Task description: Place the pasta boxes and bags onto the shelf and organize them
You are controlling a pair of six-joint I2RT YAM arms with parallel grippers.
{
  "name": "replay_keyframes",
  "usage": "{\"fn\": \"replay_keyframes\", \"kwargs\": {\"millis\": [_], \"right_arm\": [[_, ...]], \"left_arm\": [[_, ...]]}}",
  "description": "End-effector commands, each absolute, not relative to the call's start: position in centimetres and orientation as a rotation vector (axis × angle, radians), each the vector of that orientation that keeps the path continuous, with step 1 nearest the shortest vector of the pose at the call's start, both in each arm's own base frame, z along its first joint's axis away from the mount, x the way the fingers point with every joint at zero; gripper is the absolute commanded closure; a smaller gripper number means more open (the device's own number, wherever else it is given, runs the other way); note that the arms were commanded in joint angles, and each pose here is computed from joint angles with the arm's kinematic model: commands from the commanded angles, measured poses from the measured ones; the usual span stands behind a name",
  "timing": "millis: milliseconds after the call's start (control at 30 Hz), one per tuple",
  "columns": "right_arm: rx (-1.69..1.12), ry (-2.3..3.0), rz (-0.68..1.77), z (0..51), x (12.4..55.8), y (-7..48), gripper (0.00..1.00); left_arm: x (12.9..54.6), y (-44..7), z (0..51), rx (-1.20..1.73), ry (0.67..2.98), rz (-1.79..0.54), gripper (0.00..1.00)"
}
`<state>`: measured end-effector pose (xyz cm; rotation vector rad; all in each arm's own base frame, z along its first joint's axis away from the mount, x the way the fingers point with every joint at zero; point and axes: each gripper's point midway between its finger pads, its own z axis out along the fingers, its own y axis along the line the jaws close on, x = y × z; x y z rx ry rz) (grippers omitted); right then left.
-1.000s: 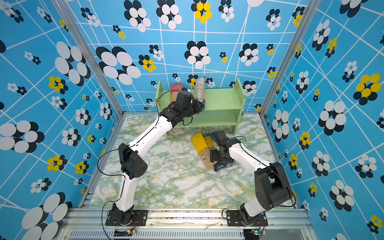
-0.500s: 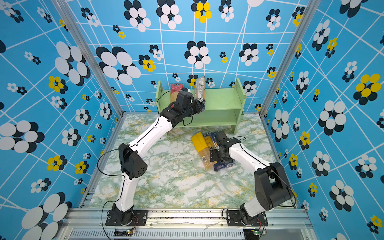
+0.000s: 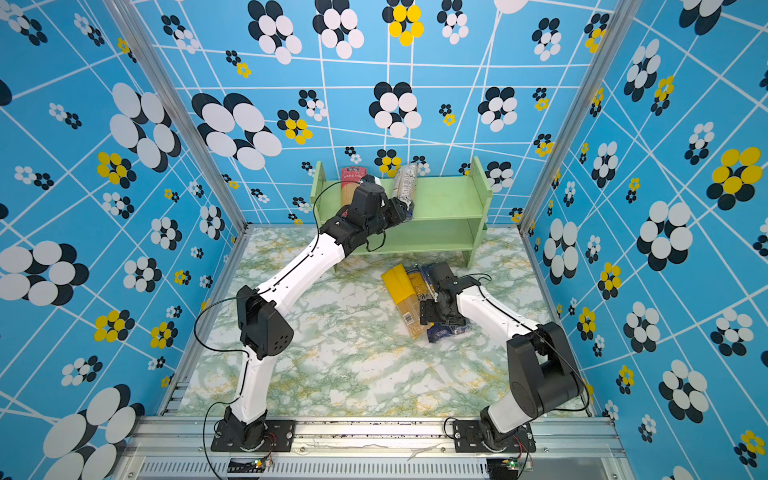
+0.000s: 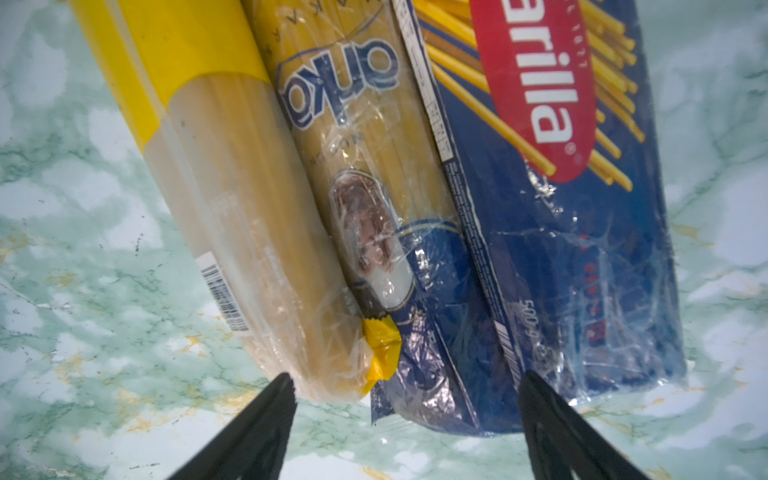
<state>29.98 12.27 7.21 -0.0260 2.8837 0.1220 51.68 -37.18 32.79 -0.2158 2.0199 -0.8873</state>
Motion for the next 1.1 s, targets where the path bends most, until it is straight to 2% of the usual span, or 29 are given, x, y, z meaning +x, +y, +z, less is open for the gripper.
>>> {"fn": "replay_keyframes", "kwargs": {"millis": [0,867,967,1067], "right_arm": [[-0.016,2.903,0.126,7.04,29.96,12.24,0.14],[-0.026,2.907,0.106,7.33,29.91,12.06,0.14],[-0.027,2.905,0.107,7.54,29.88,12.02,0.14],[-0.023,2.899,0.101,7.81,29.89,11.91,0.14]], "left_arm": [[51.09,-36.28,37.21,-0.207,1.911,-0.923,0.49],[50.95,-36.62,37.00,-0.197,1.906,-0.943,0.40],[50.88,-36.59,37.16,-0.196,1.900,-0.947,0.35],[50.83,-36.63,37.36,-0.188,1.894,-0.951,0.25]]}}
